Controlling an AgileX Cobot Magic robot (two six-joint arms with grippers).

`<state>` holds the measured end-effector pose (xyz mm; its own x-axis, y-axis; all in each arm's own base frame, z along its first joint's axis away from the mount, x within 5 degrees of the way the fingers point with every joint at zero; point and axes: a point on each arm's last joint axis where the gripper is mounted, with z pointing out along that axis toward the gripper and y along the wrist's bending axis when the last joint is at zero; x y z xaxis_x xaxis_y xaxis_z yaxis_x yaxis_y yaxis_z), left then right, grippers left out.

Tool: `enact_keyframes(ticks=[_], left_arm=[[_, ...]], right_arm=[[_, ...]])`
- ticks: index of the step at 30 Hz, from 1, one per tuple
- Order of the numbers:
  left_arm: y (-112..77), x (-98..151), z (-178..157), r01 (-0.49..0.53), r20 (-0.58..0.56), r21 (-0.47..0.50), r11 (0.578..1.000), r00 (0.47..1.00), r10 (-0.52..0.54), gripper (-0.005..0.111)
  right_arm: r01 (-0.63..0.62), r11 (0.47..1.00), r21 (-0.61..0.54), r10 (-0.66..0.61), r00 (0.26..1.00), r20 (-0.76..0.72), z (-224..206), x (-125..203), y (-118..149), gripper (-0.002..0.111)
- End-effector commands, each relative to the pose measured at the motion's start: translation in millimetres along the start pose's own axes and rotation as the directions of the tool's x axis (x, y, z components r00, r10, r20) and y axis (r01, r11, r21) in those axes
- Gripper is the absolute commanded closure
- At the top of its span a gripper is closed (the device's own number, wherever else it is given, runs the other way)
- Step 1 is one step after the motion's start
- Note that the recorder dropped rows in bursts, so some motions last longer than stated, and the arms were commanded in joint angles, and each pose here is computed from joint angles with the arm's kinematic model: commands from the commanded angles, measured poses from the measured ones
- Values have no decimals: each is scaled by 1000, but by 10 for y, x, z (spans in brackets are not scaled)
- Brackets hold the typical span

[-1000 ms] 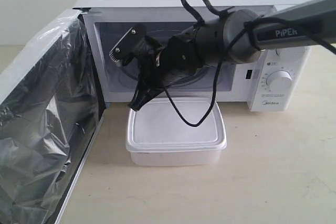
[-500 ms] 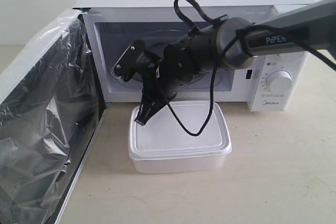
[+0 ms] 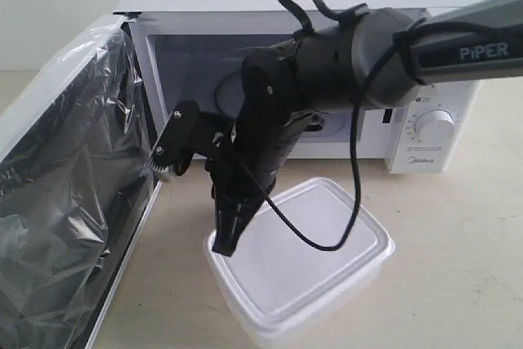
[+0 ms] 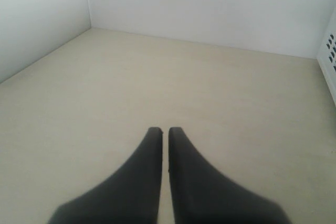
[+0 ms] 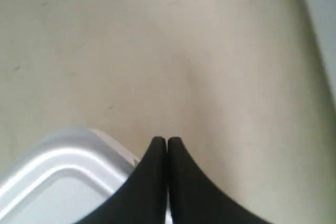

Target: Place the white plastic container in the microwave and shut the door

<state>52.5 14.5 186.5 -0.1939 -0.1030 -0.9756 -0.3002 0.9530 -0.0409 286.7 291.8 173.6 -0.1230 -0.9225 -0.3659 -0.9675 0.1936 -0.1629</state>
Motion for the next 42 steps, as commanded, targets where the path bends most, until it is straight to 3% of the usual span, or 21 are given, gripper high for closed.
enact_keyframes(ticks=[1,5,10,11,13,15,17,18,19,22,26,27,32,37,39,42], left_arm=[[1,8,1,1,1,-2,1000,1000,-1,102],[1,8,1,1,1,-2,1000,1000,-1,102],[1,8,1,1,1,-2,1000,1000,-1,102],[1,8,1,1,1,-2,1000,1000,-1,102],[1,8,1,1,1,-2,1000,1000,-1,102],[1,8,1,1,1,-2,1000,1000,-1,102],[1,8,1,1,1,-2,1000,1000,-1,102],[1,8,1,1,1,-2,1000,1000,-1,102],[1,8,1,1,1,-2,1000,1000,-1,102],[1,8,1,1,1,-2,1000,1000,-1,102],[1,8,1,1,1,-2,1000,1000,-1,102],[1,8,1,1,1,-2,1000,1000,-1,102],[1,8,1,1,1,-2,1000,1000,-1,102],[1,8,1,1,1,-2,1000,1000,-1,102],[1,8,1,1,1,-2,1000,1000,-1,102],[1,8,1,1,1,-2,1000,1000,-1,102]], right_arm=[[45,992,-122,-51,998,-49,-86,195,227,108],[63,976,-207,-71,997,-32,-199,346,426,108],[86,971,-223,-83,996,22,-495,351,554,108],[60,973,-222,-53,998,37,-596,334,565,108],[-140,975,-175,150,988,45,-823,312,543,108],[-307,944,-124,316,947,58,-951,308,500,108],[-526,848,-61,530,838,129,-1116,347,460,108],[-635,770,-65,636,754,164,-1160,394,437,108],[-767,637,-77,764,613,201,-1200,545,408,108],[-883,449,-136,882,415,221,-1238,1016,487,108],[-897,271,-350,952,197,232,-1245,1429,772,108],[-886,236,-399,959,148,240,-1237,1507,845,108],[-854,148,-499,974,39,222,-1177,1715,1091,108],[-873,46,-485,954,-105,281,-1204,1909,1175,85],[-866,49,-498,943,-124,309,-1259,1950,1220,76],[-876,-60,-478,928,-225,298,-1179,2166,1365,73]])
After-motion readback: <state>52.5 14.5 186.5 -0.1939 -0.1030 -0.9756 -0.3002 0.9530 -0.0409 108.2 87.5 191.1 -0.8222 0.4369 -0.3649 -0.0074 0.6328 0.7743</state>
